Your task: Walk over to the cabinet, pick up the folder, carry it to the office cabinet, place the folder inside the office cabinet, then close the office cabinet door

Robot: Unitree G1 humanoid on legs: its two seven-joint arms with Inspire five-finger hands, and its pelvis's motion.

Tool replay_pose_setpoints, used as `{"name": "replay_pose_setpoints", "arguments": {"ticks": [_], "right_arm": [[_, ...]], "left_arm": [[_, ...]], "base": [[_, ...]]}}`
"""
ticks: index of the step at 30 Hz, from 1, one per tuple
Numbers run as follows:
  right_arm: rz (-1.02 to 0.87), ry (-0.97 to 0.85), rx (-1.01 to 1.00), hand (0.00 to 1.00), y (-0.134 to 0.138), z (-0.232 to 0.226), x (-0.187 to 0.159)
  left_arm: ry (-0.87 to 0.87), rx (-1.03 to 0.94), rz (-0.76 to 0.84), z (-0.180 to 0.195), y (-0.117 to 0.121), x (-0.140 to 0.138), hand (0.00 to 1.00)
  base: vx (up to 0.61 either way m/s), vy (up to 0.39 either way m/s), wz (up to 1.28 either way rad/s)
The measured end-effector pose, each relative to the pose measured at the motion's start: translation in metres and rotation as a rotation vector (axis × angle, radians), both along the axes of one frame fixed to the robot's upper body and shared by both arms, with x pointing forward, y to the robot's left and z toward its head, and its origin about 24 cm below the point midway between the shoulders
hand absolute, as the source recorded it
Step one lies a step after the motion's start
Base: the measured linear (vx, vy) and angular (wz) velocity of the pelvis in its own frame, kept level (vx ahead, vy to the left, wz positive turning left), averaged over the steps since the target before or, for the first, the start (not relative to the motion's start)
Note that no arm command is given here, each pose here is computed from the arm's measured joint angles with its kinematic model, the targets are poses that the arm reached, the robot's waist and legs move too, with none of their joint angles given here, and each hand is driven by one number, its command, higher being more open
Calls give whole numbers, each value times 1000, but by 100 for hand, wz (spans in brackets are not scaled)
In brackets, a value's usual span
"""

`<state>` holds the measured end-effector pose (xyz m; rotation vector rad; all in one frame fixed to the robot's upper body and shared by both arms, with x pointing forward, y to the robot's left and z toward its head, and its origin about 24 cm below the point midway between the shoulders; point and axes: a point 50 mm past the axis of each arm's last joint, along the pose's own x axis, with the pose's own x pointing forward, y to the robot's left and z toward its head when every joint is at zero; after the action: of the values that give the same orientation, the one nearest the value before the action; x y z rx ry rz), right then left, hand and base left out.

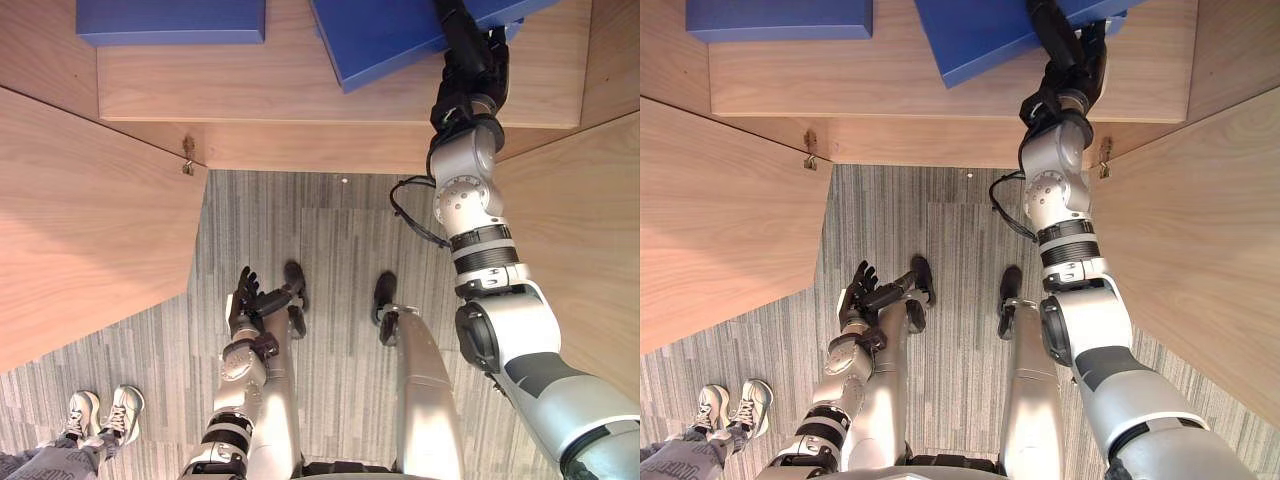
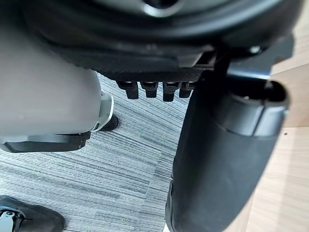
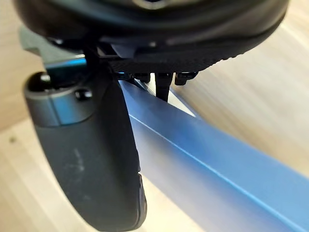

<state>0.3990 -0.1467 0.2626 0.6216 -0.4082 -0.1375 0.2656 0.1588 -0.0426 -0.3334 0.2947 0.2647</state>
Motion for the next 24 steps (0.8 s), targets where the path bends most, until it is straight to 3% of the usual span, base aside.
{"name": "replay_pose_setpoints", "arguments": {"ticks": [4, 5, 14, 24], "right_arm": [[45, -15, -295, 100, -4, -13, -5], [57, -19, -339, 0, -5, -15, -6], [214, -84, -774, 0, 9, -19, -13], [244, -56, -912, 0, 12, -32, -13]], "left_arm": [[-3, 4, -14, -1, 1, -1, 100], [-3, 6, -16, -1, 2, -1, 100], [-1, 34, -77, -3, 3, -1, 100], [-6, 41, -113, -3, -1, 3, 100]], "base": [[0, 0, 0], [0, 0, 0], [4, -5, 1], [-2, -1, 3]]}}
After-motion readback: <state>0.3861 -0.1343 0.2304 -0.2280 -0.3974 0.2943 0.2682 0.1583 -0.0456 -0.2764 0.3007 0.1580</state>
